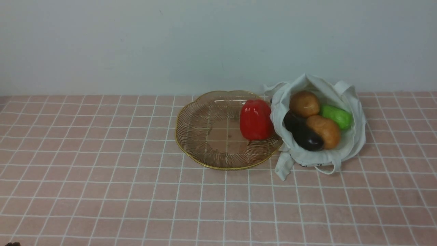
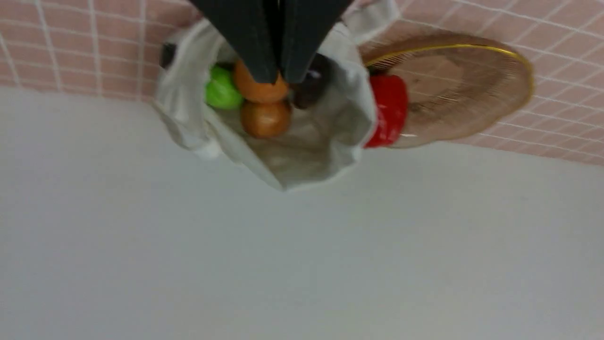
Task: Take vegetables from bag on pink coffee tablecloth place on plate.
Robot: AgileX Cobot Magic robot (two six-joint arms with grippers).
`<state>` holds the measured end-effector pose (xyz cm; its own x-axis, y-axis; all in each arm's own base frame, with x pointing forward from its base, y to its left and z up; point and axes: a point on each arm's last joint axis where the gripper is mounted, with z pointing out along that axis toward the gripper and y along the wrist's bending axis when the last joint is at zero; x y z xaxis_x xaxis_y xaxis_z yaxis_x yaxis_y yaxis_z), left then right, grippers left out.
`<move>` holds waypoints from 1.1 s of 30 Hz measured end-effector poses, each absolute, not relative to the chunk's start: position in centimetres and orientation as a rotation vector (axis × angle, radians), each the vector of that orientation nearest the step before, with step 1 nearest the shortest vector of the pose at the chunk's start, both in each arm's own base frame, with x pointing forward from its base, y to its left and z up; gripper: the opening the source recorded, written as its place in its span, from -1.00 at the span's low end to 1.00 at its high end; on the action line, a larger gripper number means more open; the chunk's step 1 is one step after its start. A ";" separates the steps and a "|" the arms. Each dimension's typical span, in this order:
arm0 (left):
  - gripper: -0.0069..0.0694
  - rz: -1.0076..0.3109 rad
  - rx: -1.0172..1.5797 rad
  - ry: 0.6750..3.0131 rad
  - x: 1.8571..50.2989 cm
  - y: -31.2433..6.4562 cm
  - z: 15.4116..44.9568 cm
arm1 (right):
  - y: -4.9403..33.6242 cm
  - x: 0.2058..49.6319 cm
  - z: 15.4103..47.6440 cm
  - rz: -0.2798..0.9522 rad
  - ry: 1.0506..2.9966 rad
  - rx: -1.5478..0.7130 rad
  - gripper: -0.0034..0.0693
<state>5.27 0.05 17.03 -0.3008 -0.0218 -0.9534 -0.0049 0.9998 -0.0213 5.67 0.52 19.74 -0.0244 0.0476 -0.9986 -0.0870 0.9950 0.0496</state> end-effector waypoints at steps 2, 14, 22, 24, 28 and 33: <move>-0.83 -0.017 -0.019 1.876 5.3 0.0 17.0 | 0.2 5.7 19.5 0.074 1.606 0.029 -0.95; -0.83 -0.017 -0.019 1.876 5.3 0.0 17.0 | 0.0 5.5 18.1 0.032 1.757 0.018 -0.95; -0.83 -0.017 -0.019 1.876 5.3 0.0 17.0 | 0.0 5.5 18.1 0.032 1.758 0.018 -0.95; -0.83 -0.017 -0.019 1.876 5.3 0.0 17.0 | 0.0 5.5 18.1 0.032 1.758 0.018 -0.95; -0.83 -0.017 -0.019 1.876 5.3 0.0 17.0 | 0.0 5.5 18.1 0.032 1.758 0.018 -0.95; -0.83 -0.017 -0.019 1.876 5.3 0.0 17.0 | 0.0 5.5 18.1 0.032 1.758 0.018 -0.95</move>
<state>5.27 0.05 17.03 -0.3008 -0.0218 -0.9534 -0.0049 0.9998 -0.0213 5.52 0.00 18.14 -0.1861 0.0299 -0.9821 -0.0055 0.9995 0.0315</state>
